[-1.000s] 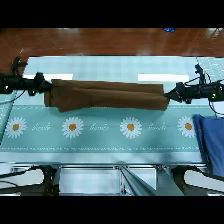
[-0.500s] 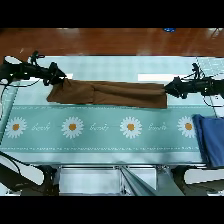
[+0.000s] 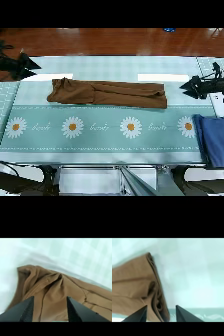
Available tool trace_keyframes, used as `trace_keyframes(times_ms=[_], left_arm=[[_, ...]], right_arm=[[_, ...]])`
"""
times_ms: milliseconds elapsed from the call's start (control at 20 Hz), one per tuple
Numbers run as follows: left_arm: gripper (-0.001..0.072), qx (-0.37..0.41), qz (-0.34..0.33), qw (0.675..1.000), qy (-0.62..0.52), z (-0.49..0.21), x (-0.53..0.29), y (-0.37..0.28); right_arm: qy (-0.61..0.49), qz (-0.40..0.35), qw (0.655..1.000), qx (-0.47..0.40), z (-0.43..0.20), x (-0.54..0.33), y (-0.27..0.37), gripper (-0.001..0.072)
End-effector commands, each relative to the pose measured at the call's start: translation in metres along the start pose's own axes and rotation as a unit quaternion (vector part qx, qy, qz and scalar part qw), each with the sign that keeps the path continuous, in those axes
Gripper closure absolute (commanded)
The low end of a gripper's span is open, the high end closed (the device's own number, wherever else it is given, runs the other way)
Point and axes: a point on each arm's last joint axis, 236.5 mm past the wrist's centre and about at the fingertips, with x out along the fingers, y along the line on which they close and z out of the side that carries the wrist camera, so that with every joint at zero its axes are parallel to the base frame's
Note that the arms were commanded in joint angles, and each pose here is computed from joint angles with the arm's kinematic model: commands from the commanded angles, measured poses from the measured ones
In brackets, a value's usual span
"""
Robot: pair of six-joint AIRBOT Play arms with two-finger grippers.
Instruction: Fold the shirts.
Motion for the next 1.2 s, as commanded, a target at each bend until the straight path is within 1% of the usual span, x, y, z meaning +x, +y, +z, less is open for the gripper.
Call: trace_keyframes(times_ms=[0,150,300,450,500,600,650,700,750,800,900,1000,1150], left_arm=[[0.0205,0.059,0.061,0.992,-0.098,0.009,-0.06,-0.005],[0.0205,0.1,0.054,0.987,-0.116,-0.036,-0.05,-0.035],[0.0205,0.129,0.042,0.988,-0.079,-0.093,-0.018,-0.052],[0.0205,0.144,0.032,0.989,-0.034,-0.125,0.018,-0.061],[0.0205,0.147,0.028,0.989,-0.019,-0.132,0.03,-0.066],[0.0205,0.154,0.018,0.988,-0.001,-0.142,0.049,-0.076],[0.0226,0.157,0.018,0.987,0.007,-0.146,0.057,-0.078],[0.0441,0.16,0.017,0.987,0.017,-0.151,0.063,-0.079],[0.0696,0.161,0.014,0.986,0.023,-0.154,0.067,-0.081],[0.0691,0.164,0.009,0.986,0.027,-0.158,0.069,-0.086],[0.069,0.164,-0.017,0.986,0.026,-0.165,0.075,-0.107],[0.0691,0.182,-0.037,0.982,0.015,-0.173,0.087,-0.135],[0.0691,0.232,-0.06,0.969,0.056,-0.212,0.124,-0.18]], right_arm=[[0.006,-0.021,0.999,0.026,-0.015,0.018,-0.015,0.0297],[0.026,-0.003,1.0,0.017,-0.026,0.055,0.007,0.0297],[0.047,0.012,0.999,0.013,-0.036,0.084,0.025,0.0297],[0.074,0.022,0.997,0.017,-0.051,0.113,0.036,0.0298],[0.078,0.029,0.996,0.014,-0.054,0.121,0.041,0.0323],[0.077,0.047,0.996,-0.006,-0.057,0.127,0.059,0.0561],[0.083,0.062,0.994,-0.031,-0.058,0.122,0.071,0.0692],[0.088,0.071,0.992,-0.05,-0.06,0.113,0.081,0.0692],[0.085,0.072,0.991,-0.071,-0.06,0.098,0.09,0.0692],[0.079,0.06,0.99,-0.098,-0.061,0.08,0.094,0.0692],[0.073,0.006,0.986,-0.151,-0.073,0.042,0.092,0.0692],[0.056,-0.05,0.98,-0.182,-0.096,0.003,0.088,0.0692],[-0.015,-0.072,0.976,-0.207,-0.131,-0.05,0.094,0.0692]])
